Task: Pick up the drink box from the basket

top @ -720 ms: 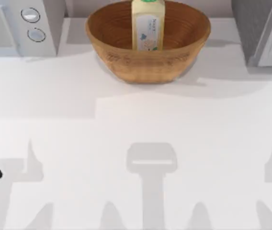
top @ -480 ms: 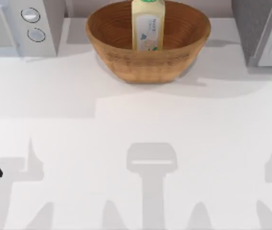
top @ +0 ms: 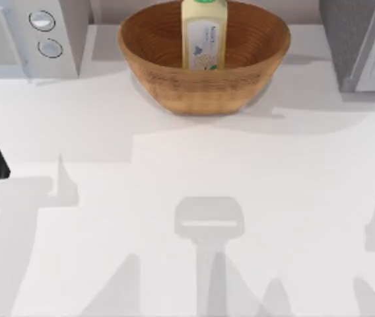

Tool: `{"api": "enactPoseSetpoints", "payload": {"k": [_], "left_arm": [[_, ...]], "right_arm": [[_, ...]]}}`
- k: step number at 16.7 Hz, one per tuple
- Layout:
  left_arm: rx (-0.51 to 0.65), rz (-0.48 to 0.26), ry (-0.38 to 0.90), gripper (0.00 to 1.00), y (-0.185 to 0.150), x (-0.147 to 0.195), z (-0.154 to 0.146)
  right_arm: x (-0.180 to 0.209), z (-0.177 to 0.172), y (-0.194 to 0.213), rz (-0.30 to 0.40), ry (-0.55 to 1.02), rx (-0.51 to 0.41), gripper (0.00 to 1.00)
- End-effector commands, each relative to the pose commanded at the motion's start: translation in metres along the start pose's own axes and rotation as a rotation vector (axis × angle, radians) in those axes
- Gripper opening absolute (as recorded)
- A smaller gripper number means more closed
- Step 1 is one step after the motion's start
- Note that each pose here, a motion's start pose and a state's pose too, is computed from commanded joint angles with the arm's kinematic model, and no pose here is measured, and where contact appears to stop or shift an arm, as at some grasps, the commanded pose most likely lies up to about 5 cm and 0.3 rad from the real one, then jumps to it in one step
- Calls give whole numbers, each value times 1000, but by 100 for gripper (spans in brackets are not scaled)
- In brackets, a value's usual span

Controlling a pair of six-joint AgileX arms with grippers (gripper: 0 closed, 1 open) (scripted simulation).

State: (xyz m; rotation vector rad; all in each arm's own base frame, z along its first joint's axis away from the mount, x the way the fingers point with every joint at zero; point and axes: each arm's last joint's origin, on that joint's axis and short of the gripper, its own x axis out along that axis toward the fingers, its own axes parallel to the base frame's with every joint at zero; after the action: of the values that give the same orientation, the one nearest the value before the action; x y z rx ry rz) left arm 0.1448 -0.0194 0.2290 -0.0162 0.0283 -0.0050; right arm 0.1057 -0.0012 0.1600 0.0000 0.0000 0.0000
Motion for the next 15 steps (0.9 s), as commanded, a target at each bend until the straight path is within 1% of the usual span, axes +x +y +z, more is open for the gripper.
{"api": "enactPoseSetpoints", "payload": {"k": [4, 6, 8, 11, 13, 15], "left_arm": [[-5, -4, -20, 100, -31, 55, 42], [-9, -6, -32, 100, -55, 90, 54], [-12, -8, -42, 100, -85, 126, 56], [-14, -10, -50, 100, -138, 175, 39], [-13, -11, -51, 100, -174, 200, 17], [-10, -11, -48, 100, -208, 219, -11]], "right_arm": [[0, 0, 0, 0, 0, 0, 100], [0, 0, 0, 0, 0, 0, 100], [0, 0, 0, 0, 0, 0, 100], [0, 0, 0, 0, 0, 0, 100], [0, 0, 0, 0, 0, 0, 100], [0, 0, 0, 0, 0, 0, 100]]}}
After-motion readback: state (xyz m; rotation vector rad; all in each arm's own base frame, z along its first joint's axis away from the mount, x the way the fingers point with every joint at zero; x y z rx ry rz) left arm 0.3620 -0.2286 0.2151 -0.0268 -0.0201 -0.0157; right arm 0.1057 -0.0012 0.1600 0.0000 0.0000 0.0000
